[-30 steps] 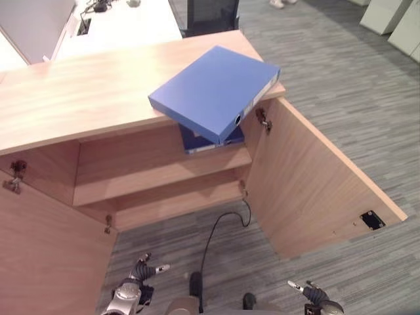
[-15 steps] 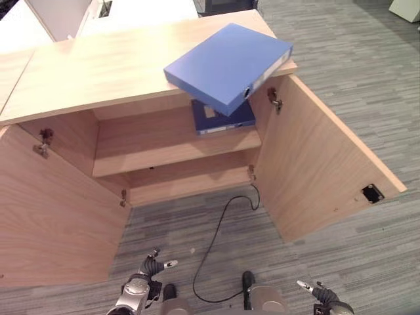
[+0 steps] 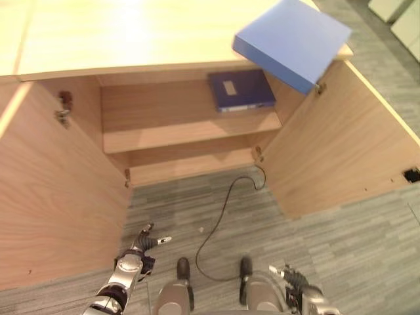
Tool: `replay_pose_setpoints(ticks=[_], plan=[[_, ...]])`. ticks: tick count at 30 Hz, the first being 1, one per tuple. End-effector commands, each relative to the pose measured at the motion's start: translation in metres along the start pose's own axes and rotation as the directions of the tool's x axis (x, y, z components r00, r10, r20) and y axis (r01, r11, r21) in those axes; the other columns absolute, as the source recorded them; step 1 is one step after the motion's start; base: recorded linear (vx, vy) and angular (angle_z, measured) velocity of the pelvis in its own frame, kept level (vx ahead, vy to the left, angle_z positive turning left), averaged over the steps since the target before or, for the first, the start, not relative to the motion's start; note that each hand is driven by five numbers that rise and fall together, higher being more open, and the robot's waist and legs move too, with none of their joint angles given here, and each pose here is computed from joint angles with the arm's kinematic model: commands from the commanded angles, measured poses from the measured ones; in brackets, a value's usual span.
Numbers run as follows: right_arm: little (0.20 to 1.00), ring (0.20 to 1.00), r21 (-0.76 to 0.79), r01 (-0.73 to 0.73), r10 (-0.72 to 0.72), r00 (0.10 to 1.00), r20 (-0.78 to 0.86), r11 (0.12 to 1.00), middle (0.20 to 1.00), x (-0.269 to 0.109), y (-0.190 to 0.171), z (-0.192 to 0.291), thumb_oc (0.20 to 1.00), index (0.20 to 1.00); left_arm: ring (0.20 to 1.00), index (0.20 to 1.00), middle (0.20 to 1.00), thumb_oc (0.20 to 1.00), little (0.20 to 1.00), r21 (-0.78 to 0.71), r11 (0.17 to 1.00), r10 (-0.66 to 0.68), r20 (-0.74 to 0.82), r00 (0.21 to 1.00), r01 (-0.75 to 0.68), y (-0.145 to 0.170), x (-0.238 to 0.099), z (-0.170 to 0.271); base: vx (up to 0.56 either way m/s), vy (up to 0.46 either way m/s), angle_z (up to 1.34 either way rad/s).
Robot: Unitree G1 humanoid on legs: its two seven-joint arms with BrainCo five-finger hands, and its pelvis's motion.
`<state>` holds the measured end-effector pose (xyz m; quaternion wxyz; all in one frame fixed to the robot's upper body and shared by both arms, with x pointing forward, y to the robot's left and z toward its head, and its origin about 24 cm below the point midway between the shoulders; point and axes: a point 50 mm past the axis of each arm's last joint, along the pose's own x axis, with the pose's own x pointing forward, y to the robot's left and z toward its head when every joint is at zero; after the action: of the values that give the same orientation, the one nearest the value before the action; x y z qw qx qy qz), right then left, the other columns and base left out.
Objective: Put the empty folder in the office cabinet
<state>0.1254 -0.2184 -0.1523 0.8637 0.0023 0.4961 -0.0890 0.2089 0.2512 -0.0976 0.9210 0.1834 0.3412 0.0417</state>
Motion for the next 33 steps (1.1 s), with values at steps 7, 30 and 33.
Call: replay_pose_setpoints(ticks=[7,30,33], plan=[[1.0,1.0,0.017,0.085,-0.086,0.996,0.02,0.996,1.0,0.0,-0.027,0.008,1.0,1.0,1.0,1.0,1.0,1.0,1.0,0.01,0.999,-0.05,-0.029,0.998,0.05,-0.014,-0.008,-0.016,0.08,0.032,0.11],[1.0,1.0,0.035,0.112,-0.112,0.994,0.001,0.993,1.0,-0.002,-0.034,0.003,1.0,1.0,1.0,1.0,1.0,1.0,1.0,0.011,0.999,-0.034,-0.019,0.999,0.035,-0.009,-0.007,-0.014,0.03,0.013,0.0],[1.0,1.0,0.039,0.123,-0.123,0.992,-0.015,0.992,1.0,-0.003,-0.038,-0.003,1.0,1.0,1.0,1.0,1.0,1.0,1.0,0.008,0.999,-0.033,-0.021,0.999,0.033,-0.011,-0.006,-0.013,0.29,-0.026,-0.02]])
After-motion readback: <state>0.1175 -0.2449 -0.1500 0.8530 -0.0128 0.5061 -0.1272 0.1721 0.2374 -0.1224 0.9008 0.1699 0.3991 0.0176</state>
